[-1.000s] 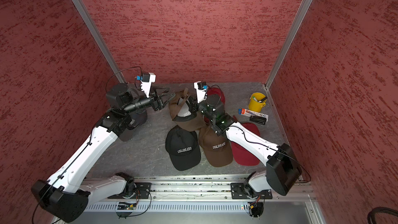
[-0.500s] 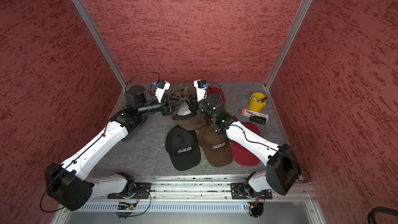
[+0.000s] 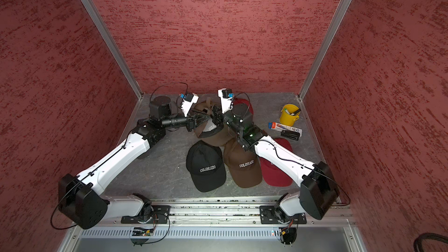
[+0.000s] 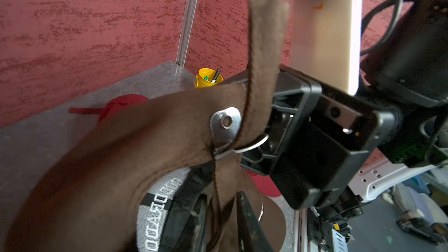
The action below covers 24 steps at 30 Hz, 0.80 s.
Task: Open the adjustable buckle of the baseball cap
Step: Pull the adjustable strap on the baseball cap.
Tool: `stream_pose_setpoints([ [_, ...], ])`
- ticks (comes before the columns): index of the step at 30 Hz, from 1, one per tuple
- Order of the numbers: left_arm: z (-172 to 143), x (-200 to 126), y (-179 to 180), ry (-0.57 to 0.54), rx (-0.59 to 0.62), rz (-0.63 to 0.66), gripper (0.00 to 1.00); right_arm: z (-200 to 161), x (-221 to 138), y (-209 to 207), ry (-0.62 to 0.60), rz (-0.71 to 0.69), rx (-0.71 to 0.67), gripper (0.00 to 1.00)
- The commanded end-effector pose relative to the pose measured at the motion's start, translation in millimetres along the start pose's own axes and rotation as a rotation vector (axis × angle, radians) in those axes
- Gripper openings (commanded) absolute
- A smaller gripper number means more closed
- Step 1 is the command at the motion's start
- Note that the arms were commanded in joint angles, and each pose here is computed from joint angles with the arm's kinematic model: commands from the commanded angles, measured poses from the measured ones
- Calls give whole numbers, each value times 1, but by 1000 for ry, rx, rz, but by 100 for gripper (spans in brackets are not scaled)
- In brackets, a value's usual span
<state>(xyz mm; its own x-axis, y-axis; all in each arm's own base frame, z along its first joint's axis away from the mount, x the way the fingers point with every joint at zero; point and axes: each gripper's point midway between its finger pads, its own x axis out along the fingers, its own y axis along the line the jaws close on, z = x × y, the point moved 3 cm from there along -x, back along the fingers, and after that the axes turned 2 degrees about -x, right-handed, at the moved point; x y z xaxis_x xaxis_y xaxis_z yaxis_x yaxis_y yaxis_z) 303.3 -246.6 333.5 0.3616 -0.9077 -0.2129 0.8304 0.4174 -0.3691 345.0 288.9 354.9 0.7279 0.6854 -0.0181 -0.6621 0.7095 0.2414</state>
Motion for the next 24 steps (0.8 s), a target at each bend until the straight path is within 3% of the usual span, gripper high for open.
stream_pose_setpoints([
  [1, 13, 0, -8, -28, 49, -32, 10, 26, -4, 5, -66, 19, -18, 0],
  [4, 18, -2, -12, -35, 55, -54, 0, 25, -5, 3, -63, 10, -21, 0],
  [9, 25, -10, -20, -39, 49, -119, 0, 20, -9, 0, -37, -2, -93, 0],
  [18, 35, -22, -31, -11, -28, -273, 0, 19, -18, 3, 5, 0, -290, 30],
  [24, 34, -18, -28, 4, -47, -282, 0, 23, -24, 10, -24, 38, -345, 37],
])
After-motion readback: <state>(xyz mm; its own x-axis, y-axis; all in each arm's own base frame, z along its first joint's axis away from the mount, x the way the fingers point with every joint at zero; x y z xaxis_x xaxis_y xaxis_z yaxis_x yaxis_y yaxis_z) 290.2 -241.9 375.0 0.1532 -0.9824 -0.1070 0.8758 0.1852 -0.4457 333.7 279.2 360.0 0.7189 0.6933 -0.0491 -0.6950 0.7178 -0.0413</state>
